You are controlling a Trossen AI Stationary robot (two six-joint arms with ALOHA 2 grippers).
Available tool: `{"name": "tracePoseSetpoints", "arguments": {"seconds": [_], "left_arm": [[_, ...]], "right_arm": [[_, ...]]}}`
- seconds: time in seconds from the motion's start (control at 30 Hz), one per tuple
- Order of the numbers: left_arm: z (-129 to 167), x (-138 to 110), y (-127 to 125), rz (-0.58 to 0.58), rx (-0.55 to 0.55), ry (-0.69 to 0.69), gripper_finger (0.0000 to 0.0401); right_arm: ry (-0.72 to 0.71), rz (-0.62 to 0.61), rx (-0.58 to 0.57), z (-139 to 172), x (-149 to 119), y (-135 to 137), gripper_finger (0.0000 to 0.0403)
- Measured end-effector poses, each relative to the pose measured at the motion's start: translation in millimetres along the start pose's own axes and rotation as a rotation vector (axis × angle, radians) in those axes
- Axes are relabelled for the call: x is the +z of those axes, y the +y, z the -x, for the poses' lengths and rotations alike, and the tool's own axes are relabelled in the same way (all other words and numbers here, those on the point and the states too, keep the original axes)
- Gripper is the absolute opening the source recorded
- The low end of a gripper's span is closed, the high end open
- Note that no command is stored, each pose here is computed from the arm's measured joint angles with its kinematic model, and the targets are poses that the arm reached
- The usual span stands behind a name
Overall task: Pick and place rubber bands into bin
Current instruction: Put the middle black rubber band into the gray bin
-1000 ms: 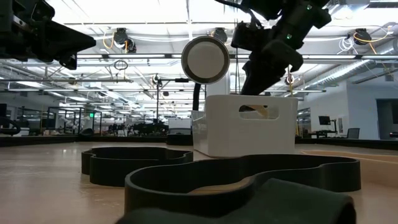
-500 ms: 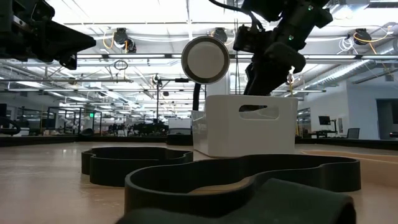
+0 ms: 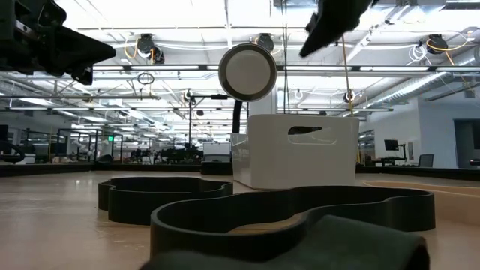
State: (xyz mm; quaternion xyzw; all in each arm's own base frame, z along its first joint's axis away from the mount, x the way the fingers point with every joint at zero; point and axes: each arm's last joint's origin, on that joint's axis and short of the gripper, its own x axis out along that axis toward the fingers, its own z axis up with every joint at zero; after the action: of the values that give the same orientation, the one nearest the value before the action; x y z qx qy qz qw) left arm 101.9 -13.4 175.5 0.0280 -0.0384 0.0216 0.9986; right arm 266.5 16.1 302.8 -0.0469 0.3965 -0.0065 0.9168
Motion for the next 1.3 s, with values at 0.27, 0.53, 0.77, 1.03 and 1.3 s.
{"name": "tracePoseSetpoints", "arguments": {"seconds": [0.27,0.53,0.77,1.03,1.3], "left_arm": [[0.0,-0.1,0.0,0.003,0.000,0.001,0.0047],[0.0,-1.6,-0.1,-0.001,-0.002,0.016,0.0047],[0.0,-1.6,-0.1,-0.001,-0.001,0.016,0.0047],[0.0,-2.2,-0.2,-0.008,-0.002,0.022,0.0047],[0.0,-3.9,0.8,-0.004,0.034,0.042,0.0047]], "right_arm": [[-0.241,0.025,0.034,49.5,-5.5,8.3,0.0002],[-0.379,-0.019,0.112,58.0,-51.1,30.4,0.0001],[-0.403,-0.055,0.081,43.2,-94.2,42.8,0.0000],[-0.581,-0.001,0.082,29.2,-126.5,41.8,0.0000],[-0.769,0.027,-0.003,19.4,-151.6,30.5,0.0000]]}}
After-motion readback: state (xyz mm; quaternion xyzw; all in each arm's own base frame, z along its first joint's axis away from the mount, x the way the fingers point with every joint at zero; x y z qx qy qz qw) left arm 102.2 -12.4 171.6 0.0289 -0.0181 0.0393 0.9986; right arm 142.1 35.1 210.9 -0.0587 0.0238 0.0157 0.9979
